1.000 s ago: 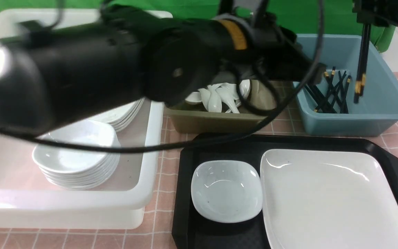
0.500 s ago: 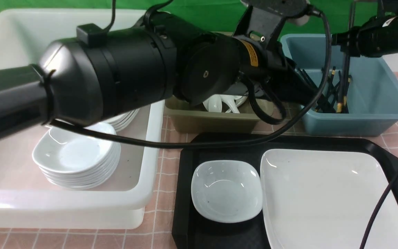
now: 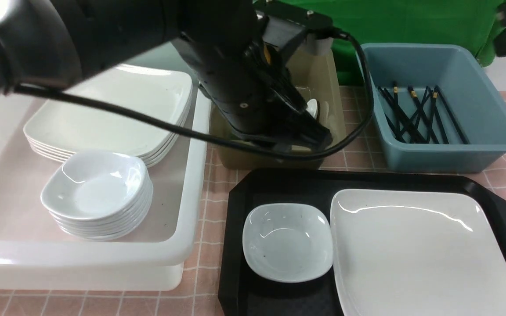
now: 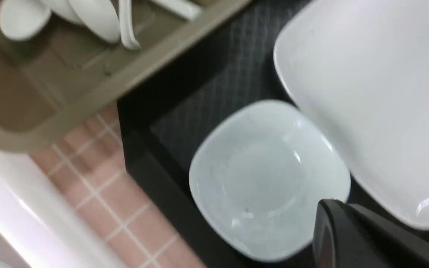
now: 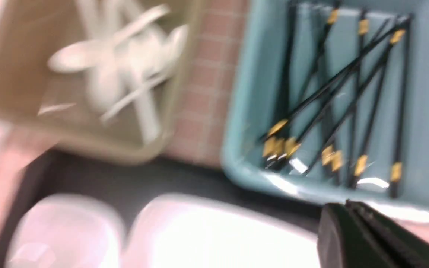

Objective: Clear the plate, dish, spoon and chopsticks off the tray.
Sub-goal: Use the left arm to grab a small plate from the dinner plate

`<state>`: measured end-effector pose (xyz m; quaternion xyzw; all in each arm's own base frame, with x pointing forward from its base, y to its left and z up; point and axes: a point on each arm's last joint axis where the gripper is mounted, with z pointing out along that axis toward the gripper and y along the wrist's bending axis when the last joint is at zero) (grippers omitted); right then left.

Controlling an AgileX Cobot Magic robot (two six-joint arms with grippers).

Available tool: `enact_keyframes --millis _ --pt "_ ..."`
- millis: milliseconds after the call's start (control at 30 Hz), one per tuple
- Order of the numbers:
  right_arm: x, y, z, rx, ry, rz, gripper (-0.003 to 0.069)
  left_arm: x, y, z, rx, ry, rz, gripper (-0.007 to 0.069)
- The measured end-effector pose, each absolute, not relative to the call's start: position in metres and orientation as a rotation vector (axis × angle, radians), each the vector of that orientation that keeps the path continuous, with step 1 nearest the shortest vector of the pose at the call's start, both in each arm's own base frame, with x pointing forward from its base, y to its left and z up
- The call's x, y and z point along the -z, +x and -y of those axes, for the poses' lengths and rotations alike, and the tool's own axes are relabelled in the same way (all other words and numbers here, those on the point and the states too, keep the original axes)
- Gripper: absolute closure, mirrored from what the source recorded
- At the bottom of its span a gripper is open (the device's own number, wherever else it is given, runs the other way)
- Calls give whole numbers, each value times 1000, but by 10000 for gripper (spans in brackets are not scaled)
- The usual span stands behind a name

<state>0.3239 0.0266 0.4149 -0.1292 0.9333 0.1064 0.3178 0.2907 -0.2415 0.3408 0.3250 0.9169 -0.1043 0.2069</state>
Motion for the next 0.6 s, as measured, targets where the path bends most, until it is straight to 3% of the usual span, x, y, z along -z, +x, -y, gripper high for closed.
enact_keyframes --millis 167,333,533,567,600 --pt "-418 256 -35 -382 -464 -2425 629 -316 301 251 298 1026 -2596 625" --pt "-386 202 -39 -424 -537 -2407 629 -274 323 264 218 1091 -2601 557" --pt "-351 163 -40 -426 -583 -2370 629 -228 344 268 36 1180 -2602 297" --pt "-350 162 -40 -426 -584 -2371 629 -226 344 267 33 1182 -2603 287" --pt "-346 159 -41 -429 -587 -2374 629 -218 347 269 16 1199 -2601 215"
